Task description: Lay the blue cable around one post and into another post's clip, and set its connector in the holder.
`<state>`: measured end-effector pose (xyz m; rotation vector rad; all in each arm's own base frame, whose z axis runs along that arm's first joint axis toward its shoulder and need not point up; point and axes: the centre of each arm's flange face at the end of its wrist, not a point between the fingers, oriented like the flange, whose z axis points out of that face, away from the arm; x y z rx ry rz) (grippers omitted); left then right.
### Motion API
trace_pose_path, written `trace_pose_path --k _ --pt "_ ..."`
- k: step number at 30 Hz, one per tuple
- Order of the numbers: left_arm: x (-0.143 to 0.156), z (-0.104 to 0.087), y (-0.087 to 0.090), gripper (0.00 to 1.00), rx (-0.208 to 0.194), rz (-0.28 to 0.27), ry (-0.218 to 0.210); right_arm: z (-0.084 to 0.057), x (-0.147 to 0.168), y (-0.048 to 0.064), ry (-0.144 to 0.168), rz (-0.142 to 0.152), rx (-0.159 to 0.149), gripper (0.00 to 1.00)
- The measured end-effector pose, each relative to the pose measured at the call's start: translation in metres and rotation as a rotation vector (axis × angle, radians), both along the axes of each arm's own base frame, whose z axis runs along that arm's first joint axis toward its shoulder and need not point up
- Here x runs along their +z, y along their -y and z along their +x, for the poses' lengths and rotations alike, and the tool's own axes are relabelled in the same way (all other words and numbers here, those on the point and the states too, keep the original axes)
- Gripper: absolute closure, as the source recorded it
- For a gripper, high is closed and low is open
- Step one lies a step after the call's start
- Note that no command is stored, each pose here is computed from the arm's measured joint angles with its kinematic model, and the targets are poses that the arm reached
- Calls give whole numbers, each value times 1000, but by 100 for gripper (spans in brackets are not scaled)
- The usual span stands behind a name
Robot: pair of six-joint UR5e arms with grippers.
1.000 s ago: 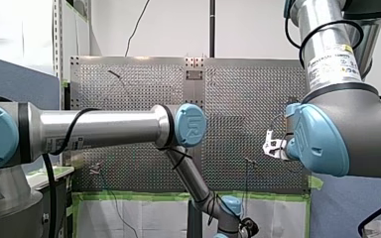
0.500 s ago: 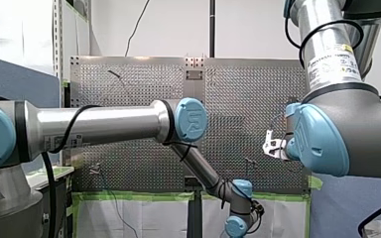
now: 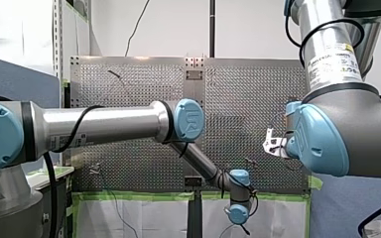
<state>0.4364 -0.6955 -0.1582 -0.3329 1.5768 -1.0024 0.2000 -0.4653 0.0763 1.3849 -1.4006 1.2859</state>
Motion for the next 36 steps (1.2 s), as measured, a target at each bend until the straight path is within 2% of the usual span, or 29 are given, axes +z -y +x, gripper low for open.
trace_pose_path --k 7,14,19,24,27,36 --pt "-17 -1 -22 0 76 84 3 1 2 0 2 -2 2 2" --pt "-17 -5 -23 0 122 98 39 1 3 0 2 -3 2 2" --pt "-14 -9 -16 0 106 47 50 1 3 -1 2 -3 2 2" --pt "-15 -13 -12 0 85 4 42 2 3 -1 2 -2 5 2" --pt "-19 -11 -13 0 85 -23 35 2 3 -1 2 -1 6 2" --pt "-50 -9 -18 0 81 -58 -15 5 3 -3 0 -3 15 2"
